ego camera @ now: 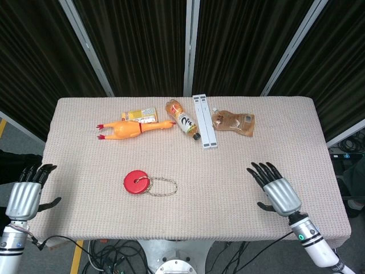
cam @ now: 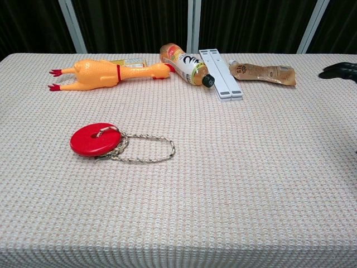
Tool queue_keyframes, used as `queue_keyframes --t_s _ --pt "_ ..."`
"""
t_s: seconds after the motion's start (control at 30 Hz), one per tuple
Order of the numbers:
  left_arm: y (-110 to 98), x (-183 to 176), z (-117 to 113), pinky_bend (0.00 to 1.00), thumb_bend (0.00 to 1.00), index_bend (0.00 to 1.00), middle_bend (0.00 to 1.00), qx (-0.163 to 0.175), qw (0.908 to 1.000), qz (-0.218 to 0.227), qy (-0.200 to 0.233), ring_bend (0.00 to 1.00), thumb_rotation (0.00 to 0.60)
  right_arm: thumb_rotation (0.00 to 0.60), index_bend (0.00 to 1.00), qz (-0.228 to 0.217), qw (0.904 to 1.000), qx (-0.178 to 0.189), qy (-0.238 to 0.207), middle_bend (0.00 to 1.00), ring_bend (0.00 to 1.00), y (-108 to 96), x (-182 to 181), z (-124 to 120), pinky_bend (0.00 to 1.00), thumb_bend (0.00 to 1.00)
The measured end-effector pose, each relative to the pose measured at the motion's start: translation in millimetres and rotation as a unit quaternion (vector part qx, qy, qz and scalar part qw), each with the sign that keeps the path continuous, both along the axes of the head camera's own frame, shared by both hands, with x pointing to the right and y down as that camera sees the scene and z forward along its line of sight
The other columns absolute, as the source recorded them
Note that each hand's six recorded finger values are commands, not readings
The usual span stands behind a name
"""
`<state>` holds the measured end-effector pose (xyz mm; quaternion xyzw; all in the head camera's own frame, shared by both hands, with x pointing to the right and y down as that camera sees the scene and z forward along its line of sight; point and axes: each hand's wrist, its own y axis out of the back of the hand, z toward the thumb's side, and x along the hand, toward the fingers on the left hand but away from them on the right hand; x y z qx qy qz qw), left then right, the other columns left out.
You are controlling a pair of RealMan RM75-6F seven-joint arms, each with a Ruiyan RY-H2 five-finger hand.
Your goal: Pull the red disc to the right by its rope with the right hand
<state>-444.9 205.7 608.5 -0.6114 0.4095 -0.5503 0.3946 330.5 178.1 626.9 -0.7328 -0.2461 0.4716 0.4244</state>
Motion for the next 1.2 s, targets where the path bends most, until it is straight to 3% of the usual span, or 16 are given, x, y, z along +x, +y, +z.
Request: queue_keyframes --t_s 0.2,0.43,0.83,1.2 --pt "1 -4 0 0.14 0.02 0.19 0.18 -0.001 1.0 -0.005 -0.002 0.1 0.6 0.6 0.0 -0.088 0.9956 -0.03 -0.015 0.01 0.0 -15 -61 6 0.0 0.05" --pt "3 -8 1 0.14 0.02 0.2 0.18 -0.001 0.9999 -0.01 -0.003 0.1 0.6 0.6 0.0 -0.172 0.9836 -0.051 -0.02 0.06 0.0 -30 -134 12 0.0 0.09" --pt "5 -17 0 0.14 0.02 0.2 0.18 0.001 0.9998 -0.019 -0.005 0.1 0.6 0.6 0.0 -0.231 0.9669 -0.108 -0.009 0.09 0.0 -27 -202 41 0.0 0.18" --pt "6 -23 0 0.14 0.02 0.2 0.18 0.0 0.9996 -0.026 -0.007 0.1 0.6 0.6 0.0 -0.256 0.9557 -0.145 0.0 0.09 0.0 -11 -230 65 0.0 0.21"
